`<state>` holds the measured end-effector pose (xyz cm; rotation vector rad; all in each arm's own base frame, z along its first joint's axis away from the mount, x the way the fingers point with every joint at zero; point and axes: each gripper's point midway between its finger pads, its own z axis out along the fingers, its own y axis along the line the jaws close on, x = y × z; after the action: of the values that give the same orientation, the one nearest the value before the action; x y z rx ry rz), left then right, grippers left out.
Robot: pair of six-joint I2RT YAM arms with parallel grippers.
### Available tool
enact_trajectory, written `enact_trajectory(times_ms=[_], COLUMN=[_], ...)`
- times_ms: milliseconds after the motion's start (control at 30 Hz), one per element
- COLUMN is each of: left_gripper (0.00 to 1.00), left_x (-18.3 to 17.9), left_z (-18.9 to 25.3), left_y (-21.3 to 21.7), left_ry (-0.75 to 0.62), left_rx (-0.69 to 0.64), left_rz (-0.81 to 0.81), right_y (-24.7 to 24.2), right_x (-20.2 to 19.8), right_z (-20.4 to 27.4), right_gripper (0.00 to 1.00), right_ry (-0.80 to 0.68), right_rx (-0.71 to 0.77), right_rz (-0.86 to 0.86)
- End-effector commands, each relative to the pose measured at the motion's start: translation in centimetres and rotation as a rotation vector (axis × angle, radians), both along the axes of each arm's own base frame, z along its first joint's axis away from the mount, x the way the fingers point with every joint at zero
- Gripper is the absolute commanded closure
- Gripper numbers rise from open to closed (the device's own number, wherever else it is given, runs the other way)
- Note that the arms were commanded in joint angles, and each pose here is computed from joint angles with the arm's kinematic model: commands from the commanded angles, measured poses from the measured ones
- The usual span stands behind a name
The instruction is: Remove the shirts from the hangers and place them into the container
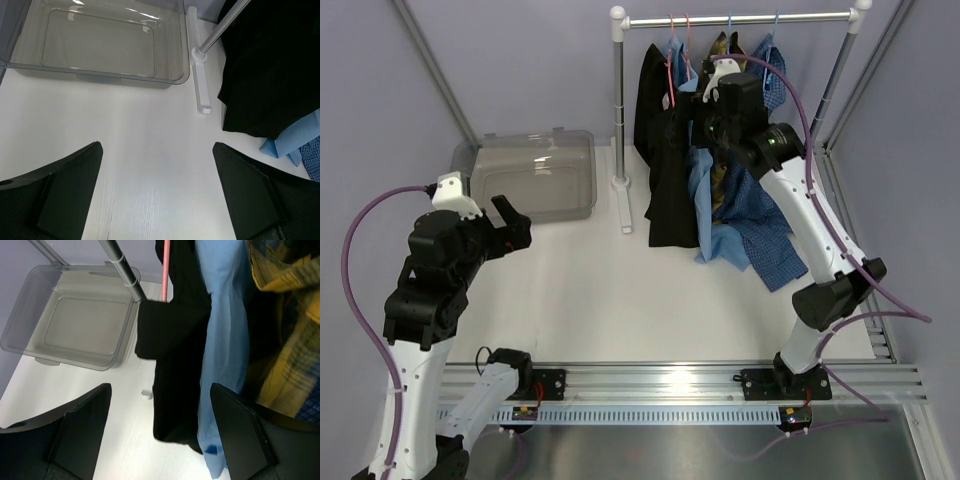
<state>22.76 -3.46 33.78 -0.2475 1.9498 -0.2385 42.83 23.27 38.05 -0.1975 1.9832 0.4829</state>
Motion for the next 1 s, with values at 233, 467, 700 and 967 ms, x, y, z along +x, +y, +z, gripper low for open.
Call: enact_trajectory(times_ms=[233,467,700,967], left_gripper=[0.01,0.01,0.01,0.01], left_x=[-1.8,-2.6,-3.2,-3.5], left_z=[0.0,-0.8,-1.0,-0.9], left_y=[-0.1,-0.4,-0.6,-0.4], left_ry=[-0.063,-0.064,-0.069,-0.08], left_rx=[-0.067,-0.1,-0.112,-0.101], left_rz=[0.01,0.002,-0.009,-0.007], right_y=[2.3,3.2,2.8,1.8], right_x=[3.3,4.7,5.9,3.7], right_z=[0.4,-1.4,-0.9,4.9], right_gripper=[0.24,0.41,0.71,1.0], right_ry=[-0.032,-0.026,-0.072,-0.221], right_rx=[0.026,0.003,-0.028,-0.033], right_rz=[-0.037,-0.03,-0.054,-0.006])
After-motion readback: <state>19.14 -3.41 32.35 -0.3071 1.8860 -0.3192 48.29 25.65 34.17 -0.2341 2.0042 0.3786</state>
